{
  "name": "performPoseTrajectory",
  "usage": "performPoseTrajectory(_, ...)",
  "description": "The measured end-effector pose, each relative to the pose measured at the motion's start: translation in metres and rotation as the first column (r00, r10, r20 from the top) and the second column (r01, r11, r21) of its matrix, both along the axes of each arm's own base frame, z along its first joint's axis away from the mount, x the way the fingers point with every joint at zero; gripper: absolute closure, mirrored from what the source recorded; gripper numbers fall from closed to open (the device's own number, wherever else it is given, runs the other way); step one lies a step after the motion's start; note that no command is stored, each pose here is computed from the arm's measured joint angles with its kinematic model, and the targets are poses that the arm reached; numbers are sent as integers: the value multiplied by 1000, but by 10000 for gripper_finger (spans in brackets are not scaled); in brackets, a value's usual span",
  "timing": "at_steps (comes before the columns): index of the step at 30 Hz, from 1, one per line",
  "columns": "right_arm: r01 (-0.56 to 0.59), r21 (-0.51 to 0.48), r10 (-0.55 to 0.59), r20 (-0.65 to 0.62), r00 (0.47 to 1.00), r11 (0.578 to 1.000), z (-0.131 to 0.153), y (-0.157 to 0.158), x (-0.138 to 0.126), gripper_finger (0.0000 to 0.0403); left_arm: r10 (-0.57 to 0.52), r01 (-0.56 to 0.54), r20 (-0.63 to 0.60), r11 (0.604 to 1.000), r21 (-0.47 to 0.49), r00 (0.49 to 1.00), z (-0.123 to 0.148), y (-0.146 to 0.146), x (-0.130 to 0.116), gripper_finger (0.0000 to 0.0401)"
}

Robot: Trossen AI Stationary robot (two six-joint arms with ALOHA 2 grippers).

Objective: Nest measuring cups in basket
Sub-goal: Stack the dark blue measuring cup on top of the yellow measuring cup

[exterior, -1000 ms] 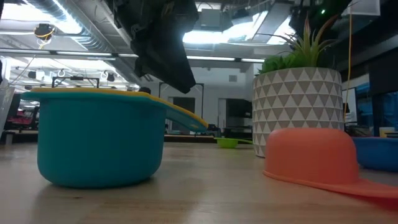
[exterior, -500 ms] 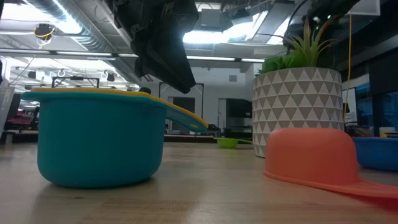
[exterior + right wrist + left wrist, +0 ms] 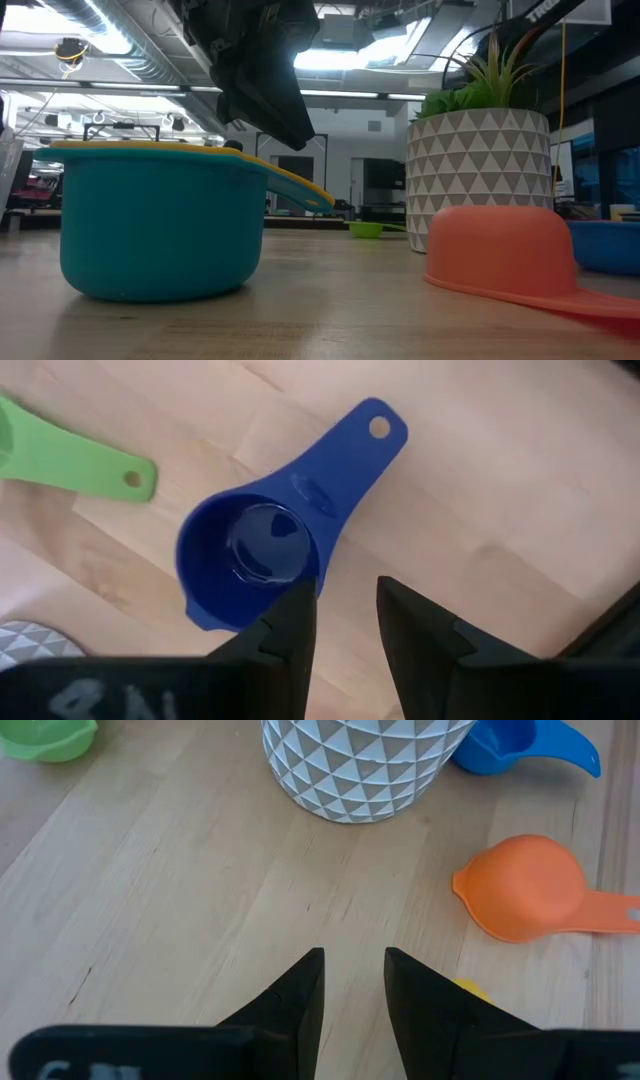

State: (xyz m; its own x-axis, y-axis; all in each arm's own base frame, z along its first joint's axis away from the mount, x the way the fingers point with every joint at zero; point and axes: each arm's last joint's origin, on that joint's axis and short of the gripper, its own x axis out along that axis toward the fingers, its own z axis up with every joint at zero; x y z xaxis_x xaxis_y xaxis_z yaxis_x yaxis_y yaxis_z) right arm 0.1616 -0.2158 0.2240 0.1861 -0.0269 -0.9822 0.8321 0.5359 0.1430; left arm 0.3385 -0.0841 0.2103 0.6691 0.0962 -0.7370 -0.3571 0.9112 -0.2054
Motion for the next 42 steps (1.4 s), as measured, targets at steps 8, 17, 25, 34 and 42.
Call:
performPoseTrajectory(8,1,71,3,-51,999,998,-22,-8,6,291,0,0,0,1000,0,1000,0,0,0,302)
performPoseTrajectory(17,0,140,10,-71,997,990,-41,-13,10,291,0,0,0,1000,0,1000,0,0,0,302)
performPoseTrajectory(25,2,159,11,-85,996,987,-52,-16,13,291,0,0,0,1000,0,1000,0,0,0,302)
performPoseTrajectory(34,3,162,12,-87,996,987,-53,-17,13,291,0,0,0,1000,0,1000,0,0,0,302)
performPoseTrajectory(42,2,163,12,-86,996,987,-53,-17,13,291,0,0,0,1000,0,1000,0,0,0,302)
